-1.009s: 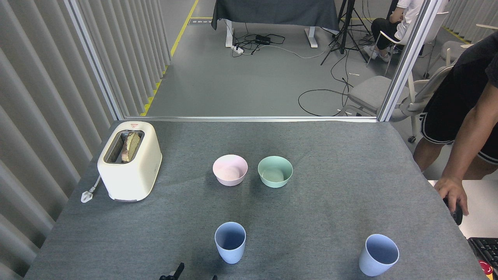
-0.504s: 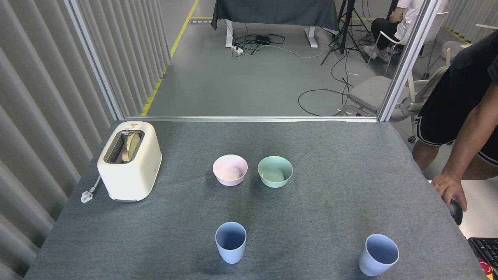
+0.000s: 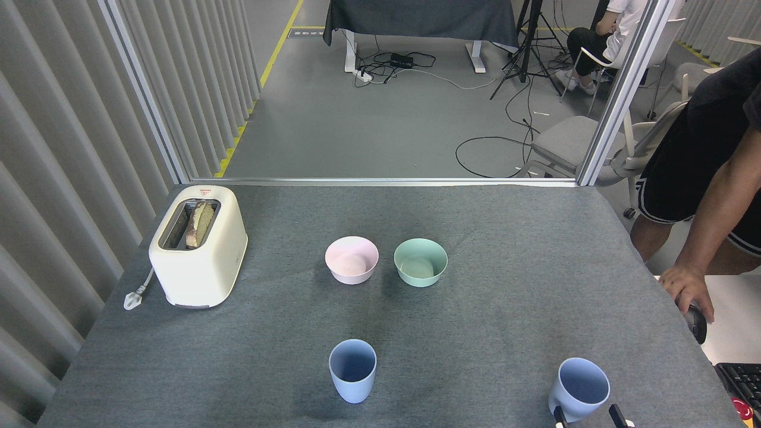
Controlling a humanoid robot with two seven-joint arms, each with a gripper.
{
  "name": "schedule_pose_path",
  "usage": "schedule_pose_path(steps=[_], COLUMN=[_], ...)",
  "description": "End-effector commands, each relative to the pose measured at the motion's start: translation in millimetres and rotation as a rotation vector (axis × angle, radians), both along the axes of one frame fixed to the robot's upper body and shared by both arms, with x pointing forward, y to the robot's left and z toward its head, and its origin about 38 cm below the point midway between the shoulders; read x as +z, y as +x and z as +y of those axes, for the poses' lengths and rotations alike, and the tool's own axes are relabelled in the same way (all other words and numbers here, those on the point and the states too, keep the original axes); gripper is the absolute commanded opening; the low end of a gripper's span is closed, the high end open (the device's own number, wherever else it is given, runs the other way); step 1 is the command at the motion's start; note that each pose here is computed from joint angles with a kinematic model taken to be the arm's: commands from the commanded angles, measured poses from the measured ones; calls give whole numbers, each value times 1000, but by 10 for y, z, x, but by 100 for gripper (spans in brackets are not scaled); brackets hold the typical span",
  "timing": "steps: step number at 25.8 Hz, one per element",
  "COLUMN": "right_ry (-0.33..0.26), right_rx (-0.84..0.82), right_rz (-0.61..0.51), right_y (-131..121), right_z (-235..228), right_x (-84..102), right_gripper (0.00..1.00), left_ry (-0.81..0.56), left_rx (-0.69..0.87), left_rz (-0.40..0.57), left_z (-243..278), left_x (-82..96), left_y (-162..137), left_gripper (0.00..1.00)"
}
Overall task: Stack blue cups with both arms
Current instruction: 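Move the right gripper to the other light-blue cup and grasp it, then lift the held cup with the right gripper toward the first blue cup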
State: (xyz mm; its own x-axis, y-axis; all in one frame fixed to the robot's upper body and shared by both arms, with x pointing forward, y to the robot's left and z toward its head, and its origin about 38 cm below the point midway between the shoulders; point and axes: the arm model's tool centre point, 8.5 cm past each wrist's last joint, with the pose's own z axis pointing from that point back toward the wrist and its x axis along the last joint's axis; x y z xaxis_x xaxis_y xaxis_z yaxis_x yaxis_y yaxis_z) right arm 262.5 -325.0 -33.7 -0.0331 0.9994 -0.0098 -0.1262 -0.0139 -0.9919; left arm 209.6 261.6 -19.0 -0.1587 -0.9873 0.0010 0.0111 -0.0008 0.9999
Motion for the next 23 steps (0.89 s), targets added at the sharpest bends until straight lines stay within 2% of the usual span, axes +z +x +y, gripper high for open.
schedule_pose_path(steps=[1,4,17,23], right_ry=[-2,-3,6,10], right_rx=[0,-1,-1,17], right_rz=[-1,0,-21,-18], right_y=[16,19,428,512], right_z=[-3,-8,-33,45], right_x=[2,1,40,18], right_gripper=[100,100,100,99], left_ry=[-1,-1,-2,-2], left_rx=[1,1,3,4], left_rz=[-1,-1,0,4], left_z=[2,2,5,6], left_x=[3,3,-2,-11], left_y=[1,1,-1,-5], left_gripper=[100,100,100,100])
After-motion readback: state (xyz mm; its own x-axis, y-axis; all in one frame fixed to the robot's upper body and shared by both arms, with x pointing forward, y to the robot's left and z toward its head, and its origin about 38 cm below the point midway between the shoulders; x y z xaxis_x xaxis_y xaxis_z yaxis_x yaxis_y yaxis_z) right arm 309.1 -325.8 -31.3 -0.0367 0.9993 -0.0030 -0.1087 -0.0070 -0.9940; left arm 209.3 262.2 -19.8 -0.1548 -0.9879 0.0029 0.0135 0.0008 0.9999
